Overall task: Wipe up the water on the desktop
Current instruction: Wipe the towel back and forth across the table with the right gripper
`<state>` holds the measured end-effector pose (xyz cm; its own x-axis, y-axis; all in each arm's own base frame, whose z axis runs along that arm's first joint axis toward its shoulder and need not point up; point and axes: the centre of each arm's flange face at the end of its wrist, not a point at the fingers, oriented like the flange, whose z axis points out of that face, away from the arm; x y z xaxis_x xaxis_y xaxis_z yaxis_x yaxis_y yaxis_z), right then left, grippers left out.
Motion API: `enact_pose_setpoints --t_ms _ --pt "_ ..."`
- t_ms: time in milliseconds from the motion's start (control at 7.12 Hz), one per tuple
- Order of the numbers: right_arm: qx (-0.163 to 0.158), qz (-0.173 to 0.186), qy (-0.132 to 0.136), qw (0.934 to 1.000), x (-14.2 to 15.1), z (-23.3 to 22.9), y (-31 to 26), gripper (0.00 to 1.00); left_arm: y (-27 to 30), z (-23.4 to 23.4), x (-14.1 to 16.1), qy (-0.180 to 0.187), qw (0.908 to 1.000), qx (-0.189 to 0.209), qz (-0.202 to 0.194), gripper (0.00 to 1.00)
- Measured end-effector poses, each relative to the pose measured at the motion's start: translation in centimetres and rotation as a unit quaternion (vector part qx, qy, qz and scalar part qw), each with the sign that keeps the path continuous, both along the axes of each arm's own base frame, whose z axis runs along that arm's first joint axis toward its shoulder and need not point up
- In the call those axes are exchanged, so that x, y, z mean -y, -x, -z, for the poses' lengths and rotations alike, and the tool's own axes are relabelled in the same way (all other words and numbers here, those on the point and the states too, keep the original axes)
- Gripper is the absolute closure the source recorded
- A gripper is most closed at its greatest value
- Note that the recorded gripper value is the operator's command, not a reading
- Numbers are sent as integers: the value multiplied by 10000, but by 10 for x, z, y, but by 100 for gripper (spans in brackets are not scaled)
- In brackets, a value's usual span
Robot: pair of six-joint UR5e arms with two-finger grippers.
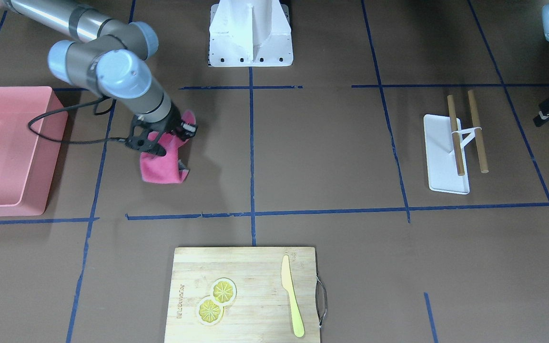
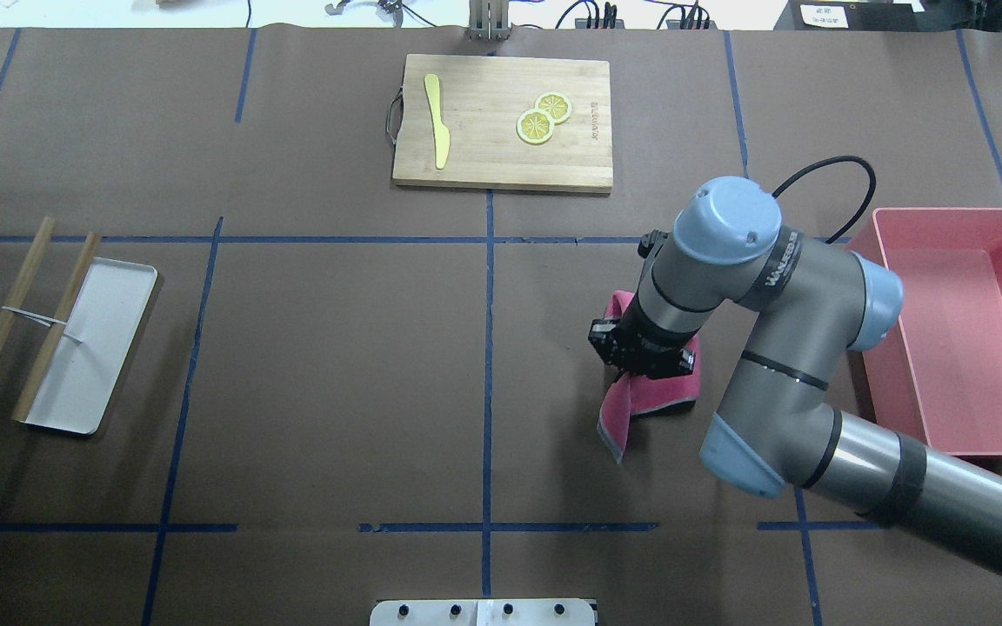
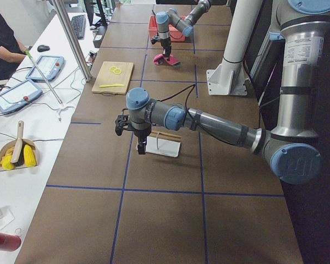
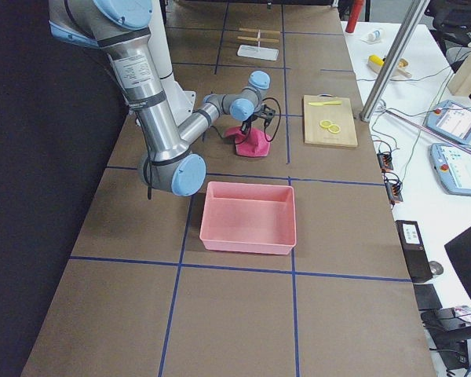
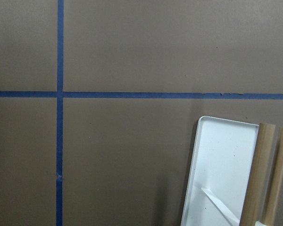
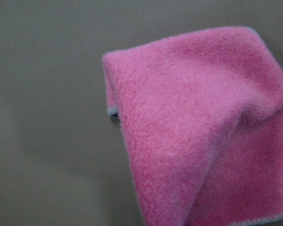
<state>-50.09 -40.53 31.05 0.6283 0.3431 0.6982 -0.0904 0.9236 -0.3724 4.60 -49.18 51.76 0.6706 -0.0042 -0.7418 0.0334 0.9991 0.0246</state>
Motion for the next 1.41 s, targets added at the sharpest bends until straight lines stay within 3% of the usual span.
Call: enact_pose_setpoints --t_ms 281,562,843,1405 --pt "163 37 179 9997 -63 35 26 100 0 0 1 -5 10000 -1 1 0" --pt "202 -30 178 9996 -83 47 34 100 0 0 2 2 10000 1 5 0" --pt "84 -289 -31 9995 -51 35 21 100 1 -1 1 3 10000 -1 9 0" --pt "-344 -711 -307 9964 52 -17 -26 100 0 2 2 -15 10000 -12 13 0"
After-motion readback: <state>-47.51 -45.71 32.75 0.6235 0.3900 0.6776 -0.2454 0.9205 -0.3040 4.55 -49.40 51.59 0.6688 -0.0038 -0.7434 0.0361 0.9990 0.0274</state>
